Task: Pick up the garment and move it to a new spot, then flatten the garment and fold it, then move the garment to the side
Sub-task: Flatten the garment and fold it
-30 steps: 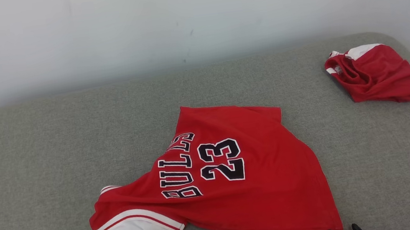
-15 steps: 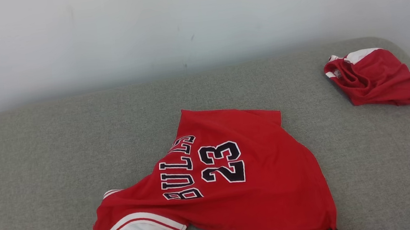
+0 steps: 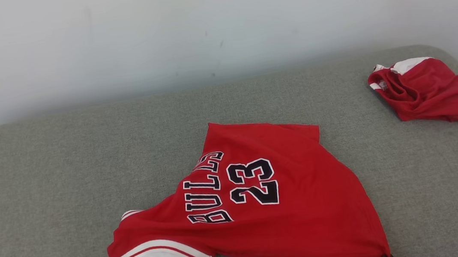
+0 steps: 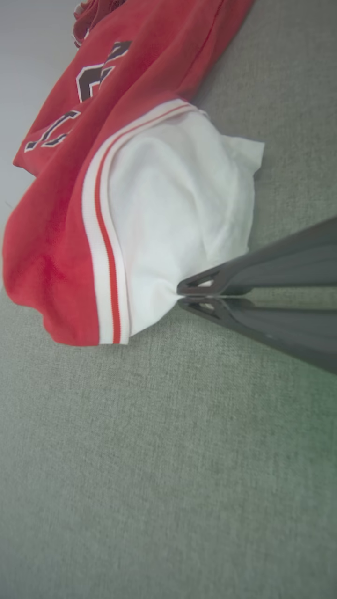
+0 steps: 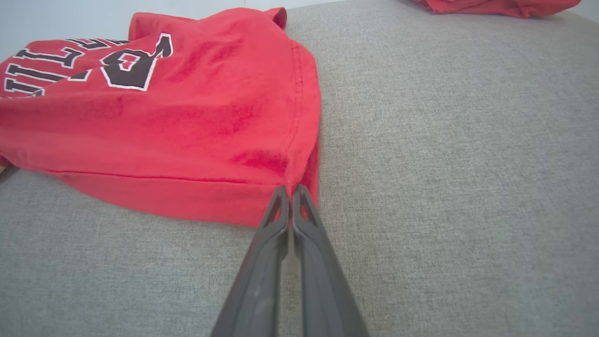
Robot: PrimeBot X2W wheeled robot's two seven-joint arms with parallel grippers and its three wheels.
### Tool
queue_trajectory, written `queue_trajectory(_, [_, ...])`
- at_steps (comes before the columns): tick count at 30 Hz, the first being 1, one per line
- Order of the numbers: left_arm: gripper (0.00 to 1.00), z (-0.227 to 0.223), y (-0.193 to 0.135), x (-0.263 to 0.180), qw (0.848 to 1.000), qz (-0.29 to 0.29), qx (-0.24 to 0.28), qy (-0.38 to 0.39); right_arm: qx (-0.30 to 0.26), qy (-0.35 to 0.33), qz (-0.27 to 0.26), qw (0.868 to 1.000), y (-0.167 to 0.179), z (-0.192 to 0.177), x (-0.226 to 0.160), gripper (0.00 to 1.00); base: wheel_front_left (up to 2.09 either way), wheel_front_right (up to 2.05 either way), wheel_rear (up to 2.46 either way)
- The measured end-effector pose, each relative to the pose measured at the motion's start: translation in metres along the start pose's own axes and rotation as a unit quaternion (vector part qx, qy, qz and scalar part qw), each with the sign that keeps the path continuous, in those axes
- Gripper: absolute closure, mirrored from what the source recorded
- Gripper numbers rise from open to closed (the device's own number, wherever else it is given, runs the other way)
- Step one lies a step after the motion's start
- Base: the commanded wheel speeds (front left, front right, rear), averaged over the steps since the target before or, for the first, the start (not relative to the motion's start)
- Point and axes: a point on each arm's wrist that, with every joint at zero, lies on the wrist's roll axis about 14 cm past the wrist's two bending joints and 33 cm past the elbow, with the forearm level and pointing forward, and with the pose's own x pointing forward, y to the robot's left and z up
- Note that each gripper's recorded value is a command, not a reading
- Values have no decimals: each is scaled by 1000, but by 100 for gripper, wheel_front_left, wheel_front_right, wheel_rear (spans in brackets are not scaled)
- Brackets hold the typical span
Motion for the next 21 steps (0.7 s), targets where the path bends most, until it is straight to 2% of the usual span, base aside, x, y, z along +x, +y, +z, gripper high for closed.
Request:
queue_trajectory(10, [100, -7, 4, -13, 1000, 6, 3, 2, 0, -4, -17, 1000, -12, -1, -13, 100, 0, 0, 0])
queue_trajectory(11, [92, -7, 4, -14, 1000, 7, 5, 2, 1, -5, -18, 1000, -12, 0, -13, 52, 0, 0, 0])
queue_trajectory(12, [28, -7, 4, -15, 1000, 7, 6, 1, 2, -5, -18, 1000, -12, 0, -13, 0, 0, 0, 0])
queue_trajectory(13, [0, -6, 4, -16, 1000, 8, 5, -2, 3, -5, -17, 1000, -11, 0, -13, 0, 0, 0, 0])
queue_trajectory(21, [0, 3, 9, -17, 1000, 16, 12, -17, -8, 1, -20, 1000, -20, -1, -14, 0, 0, 0, 0])
